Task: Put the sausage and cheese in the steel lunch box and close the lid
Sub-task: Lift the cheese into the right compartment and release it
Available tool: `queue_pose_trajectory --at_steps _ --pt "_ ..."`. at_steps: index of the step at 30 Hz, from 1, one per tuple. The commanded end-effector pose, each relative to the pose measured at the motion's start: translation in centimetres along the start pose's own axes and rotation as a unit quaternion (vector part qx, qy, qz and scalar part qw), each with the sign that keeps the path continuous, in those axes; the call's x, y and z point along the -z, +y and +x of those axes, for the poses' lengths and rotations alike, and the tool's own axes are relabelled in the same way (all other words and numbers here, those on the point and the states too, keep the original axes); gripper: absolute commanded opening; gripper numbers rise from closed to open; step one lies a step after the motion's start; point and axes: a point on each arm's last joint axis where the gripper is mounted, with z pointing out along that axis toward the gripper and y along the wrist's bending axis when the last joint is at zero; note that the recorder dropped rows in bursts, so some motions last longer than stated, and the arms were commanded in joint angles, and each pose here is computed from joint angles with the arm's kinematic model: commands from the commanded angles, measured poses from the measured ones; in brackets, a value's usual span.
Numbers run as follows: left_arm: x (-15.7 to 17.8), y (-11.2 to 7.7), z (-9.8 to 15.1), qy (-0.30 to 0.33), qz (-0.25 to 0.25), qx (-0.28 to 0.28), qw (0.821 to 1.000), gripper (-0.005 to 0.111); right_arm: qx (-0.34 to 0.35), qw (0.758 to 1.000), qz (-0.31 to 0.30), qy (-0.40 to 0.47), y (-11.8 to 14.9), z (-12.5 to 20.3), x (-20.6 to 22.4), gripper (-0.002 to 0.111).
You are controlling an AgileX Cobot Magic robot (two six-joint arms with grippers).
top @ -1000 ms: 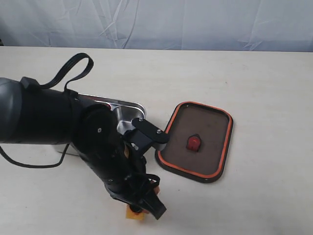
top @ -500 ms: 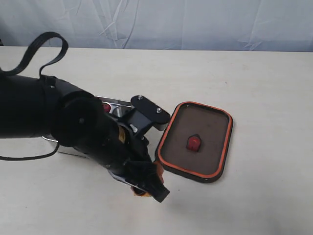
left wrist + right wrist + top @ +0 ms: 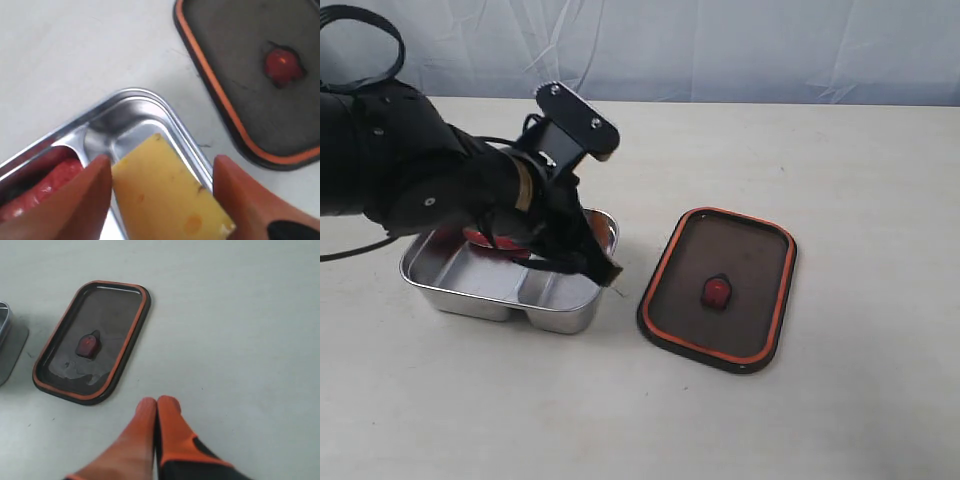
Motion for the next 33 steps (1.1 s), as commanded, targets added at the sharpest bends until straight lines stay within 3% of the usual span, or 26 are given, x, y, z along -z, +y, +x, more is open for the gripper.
queue_pose_trajectory --at_steps 1,3,10,16,20,26,29,33 --pt "0.1 2.9 -0.9 -0.058 -0.021 0.038 0.997 0.0 0.002 1.0 0.003 -0.005 -0.1 0.0 0.0 -0.001" --pt "0.0 3.7 -0.9 -0.066 -0.027 0.047 0.996 0.0 0.001 1.0 0.001 -0.003 -0.1 0.0 0.0 -0.001" --pt "-3.5 3.3 0.5 -0.015 -0.019 0.044 0.999 0.0 -0.011 1.0 -0.011 0.014 0.1 0.3 0.0 -0.001" --pt "-4.0 3.2 1.0 0.005 -0.019 0.049 0.999 0.001 -0.011 1.0 -0.011 0.014 0.1 0.3 0.0 -0.001" --pt "-4.0 3.2 1.2 0.016 -0.02 0.048 0.999 0.017 -0.011 1.0 -0.011 0.014 0.1 0.3 0.0 -0.001" --pt "-4.0 3.2 1.3 0.021 -0.019 0.054 0.998 0.06 -0.011 1.0 -0.013 0.013 0.2 0.3 0.0 -0.001" --pt "-4.0 3.2 1.4 0.026 -0.02 0.054 0.998 0.067 -0.011 1.0 -0.013 0.013 0.2 0.3 0.0 -0.001" --pt "-4.0 3.2 1.5 0.034 -0.021 0.054 0.998 0.067 -0.012 0.999 -0.029 0.003 0.5 0.1 0.0 -0.001"
